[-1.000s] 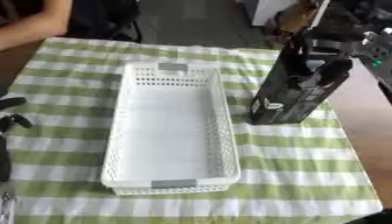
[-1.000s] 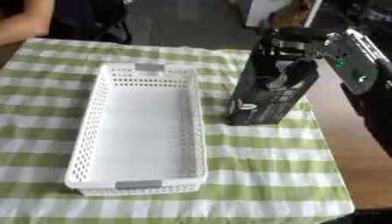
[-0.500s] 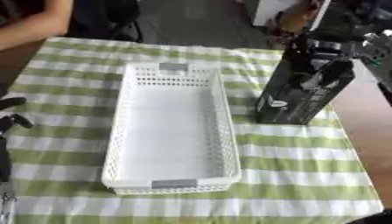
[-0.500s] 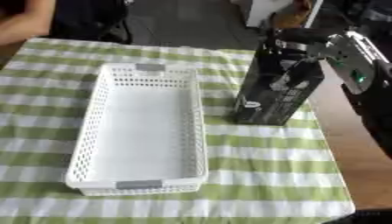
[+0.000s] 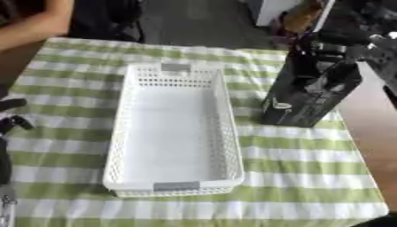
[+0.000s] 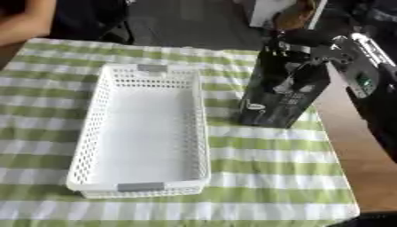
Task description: Pick up objects on the table and place them in the box.
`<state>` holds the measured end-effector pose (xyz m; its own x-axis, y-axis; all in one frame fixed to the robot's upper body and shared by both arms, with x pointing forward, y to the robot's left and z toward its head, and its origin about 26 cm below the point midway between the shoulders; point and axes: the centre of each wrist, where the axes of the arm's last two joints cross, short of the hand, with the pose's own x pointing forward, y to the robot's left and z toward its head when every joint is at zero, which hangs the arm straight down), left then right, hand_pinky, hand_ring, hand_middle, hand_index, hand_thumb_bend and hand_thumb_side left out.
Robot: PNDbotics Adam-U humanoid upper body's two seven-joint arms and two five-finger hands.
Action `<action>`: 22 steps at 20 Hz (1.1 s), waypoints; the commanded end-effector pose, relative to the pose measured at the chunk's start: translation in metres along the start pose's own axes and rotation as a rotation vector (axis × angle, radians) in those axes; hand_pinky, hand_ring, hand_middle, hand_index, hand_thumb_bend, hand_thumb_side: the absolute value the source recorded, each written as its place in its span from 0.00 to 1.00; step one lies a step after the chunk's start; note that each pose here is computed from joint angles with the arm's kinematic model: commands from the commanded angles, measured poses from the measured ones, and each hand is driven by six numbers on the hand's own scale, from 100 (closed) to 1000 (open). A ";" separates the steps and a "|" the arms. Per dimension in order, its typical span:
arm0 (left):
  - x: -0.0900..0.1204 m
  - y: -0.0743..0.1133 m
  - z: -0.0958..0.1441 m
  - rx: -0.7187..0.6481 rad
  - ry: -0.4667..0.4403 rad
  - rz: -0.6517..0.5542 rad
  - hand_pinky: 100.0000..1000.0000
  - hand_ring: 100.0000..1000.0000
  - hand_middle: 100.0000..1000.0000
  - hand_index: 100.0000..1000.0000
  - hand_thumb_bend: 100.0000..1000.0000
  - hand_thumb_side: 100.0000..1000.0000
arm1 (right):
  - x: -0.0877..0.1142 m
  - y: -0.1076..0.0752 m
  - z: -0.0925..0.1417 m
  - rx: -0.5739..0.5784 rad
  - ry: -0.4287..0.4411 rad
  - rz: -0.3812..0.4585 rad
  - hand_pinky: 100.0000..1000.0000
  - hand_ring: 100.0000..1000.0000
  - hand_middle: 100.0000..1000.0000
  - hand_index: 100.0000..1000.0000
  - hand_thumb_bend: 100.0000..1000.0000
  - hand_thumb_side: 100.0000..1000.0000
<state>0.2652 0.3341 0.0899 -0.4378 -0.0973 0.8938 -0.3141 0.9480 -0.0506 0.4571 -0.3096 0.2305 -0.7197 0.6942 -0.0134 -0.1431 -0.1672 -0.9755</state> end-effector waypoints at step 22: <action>0.005 0.002 -0.003 -0.010 -0.017 -0.014 0.24 0.53 0.68 0.60 0.00 1.00 | 0.039 -0.091 0.021 -0.241 -0.152 0.225 0.13 0.35 0.32 0.47 0.00 0.45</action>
<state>0.2653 0.3341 0.0898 -0.4374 -0.0973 0.8940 -0.3143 0.9480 -0.0507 0.4346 -0.2782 0.2982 -0.8061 0.5723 -0.1509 0.1208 -0.0905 -0.9885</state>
